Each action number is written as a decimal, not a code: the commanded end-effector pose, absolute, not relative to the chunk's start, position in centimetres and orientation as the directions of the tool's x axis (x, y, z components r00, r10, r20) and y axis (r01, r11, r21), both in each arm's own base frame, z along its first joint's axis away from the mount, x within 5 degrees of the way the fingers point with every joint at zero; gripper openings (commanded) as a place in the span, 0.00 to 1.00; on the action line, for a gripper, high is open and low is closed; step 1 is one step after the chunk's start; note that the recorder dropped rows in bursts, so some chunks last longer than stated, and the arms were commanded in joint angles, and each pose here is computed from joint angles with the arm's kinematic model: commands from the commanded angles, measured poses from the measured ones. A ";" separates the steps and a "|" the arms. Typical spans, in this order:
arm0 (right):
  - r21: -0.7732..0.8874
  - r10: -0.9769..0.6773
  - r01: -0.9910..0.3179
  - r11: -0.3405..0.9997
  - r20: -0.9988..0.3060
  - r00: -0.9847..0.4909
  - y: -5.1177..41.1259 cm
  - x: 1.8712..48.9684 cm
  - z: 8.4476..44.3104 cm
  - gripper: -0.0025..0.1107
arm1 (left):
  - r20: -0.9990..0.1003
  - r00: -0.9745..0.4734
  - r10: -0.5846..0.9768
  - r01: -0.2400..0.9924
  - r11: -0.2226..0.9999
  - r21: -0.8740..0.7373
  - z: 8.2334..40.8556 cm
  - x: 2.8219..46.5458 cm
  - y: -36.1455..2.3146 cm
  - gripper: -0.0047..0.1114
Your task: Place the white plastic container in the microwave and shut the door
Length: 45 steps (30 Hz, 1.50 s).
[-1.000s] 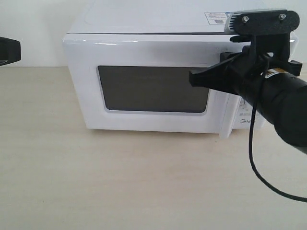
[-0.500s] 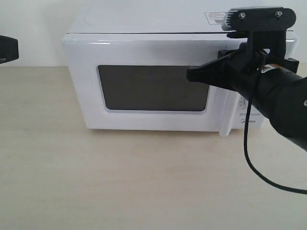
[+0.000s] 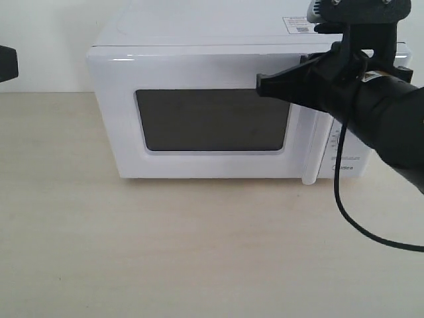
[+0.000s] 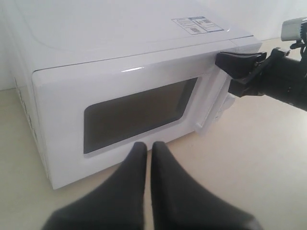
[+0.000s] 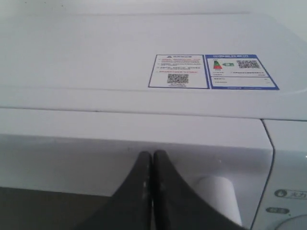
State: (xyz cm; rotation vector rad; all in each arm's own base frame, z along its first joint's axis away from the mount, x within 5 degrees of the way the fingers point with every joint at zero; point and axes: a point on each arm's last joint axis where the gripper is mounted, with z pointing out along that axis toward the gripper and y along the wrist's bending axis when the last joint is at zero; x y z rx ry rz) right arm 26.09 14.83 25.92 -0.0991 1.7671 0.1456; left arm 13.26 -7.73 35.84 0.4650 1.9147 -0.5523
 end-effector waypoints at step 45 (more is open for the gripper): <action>0.128 0.087 -0.458 0.880 -0.990 -0.111 8.5 11.0 25.3 0.02 | -0.919 -0.359 0.164 0.547 0.835 -0.064 35.5 13.3 -7.3 0.08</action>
